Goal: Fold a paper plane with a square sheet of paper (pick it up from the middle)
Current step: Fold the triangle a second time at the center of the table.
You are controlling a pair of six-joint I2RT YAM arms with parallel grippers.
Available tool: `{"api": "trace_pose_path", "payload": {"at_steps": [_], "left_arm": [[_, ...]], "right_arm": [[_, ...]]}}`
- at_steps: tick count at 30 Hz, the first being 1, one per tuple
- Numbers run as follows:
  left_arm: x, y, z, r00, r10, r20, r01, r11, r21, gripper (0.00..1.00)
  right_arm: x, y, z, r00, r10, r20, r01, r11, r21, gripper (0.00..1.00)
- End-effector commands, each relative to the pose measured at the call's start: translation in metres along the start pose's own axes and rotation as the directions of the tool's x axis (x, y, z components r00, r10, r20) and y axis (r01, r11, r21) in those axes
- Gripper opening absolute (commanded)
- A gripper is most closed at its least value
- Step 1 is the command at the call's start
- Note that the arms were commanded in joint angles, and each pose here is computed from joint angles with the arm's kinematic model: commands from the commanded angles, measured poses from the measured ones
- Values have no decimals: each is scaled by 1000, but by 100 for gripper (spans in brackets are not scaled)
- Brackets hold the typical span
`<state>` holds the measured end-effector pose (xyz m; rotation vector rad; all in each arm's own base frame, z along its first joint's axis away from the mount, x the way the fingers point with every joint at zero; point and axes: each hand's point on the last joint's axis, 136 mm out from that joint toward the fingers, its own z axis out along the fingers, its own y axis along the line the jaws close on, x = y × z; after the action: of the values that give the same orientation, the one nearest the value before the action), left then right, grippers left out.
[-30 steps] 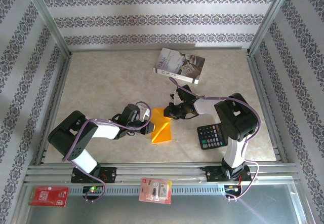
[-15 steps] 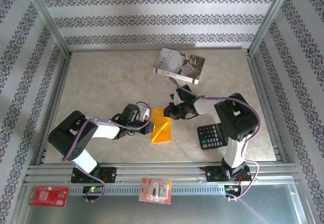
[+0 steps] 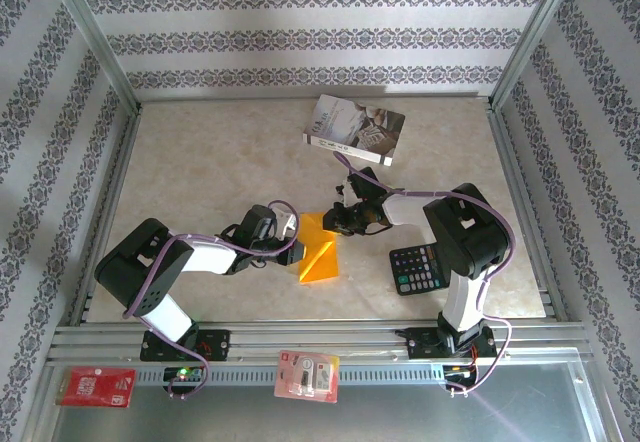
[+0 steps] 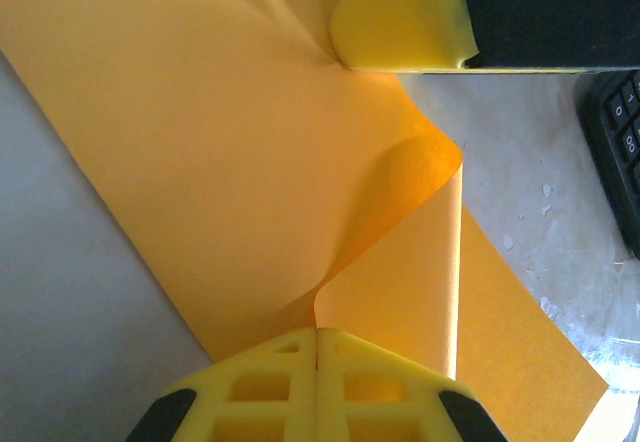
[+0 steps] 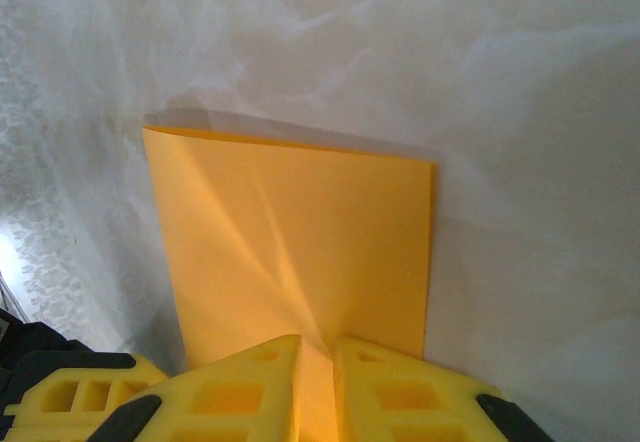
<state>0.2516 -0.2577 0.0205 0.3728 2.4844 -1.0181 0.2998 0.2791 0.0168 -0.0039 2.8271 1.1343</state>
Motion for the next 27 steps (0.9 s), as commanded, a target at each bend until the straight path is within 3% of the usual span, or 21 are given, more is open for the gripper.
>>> {"api": "trace_pose_path", "payload": {"at_steps": [1, 16, 27], "left_arm": [[13, 17, 0, 998, -23, -55, 19, 998, -64, 0], [21, 23, 1, 996, -34, -77, 28, 996, -83, 0], [23, 29, -1, 995, -46, -83, 35, 992, -125, 0]], "right_arm": [[8, -14, 12, 1000, -6, -25, 7, 998, 61, 19], [-12, 16, -1, 999, -42, 15, 42, 999, 13, 22], [-8, 25, -33, 997, -52, 61, 51, 999, 15, 23]]}}
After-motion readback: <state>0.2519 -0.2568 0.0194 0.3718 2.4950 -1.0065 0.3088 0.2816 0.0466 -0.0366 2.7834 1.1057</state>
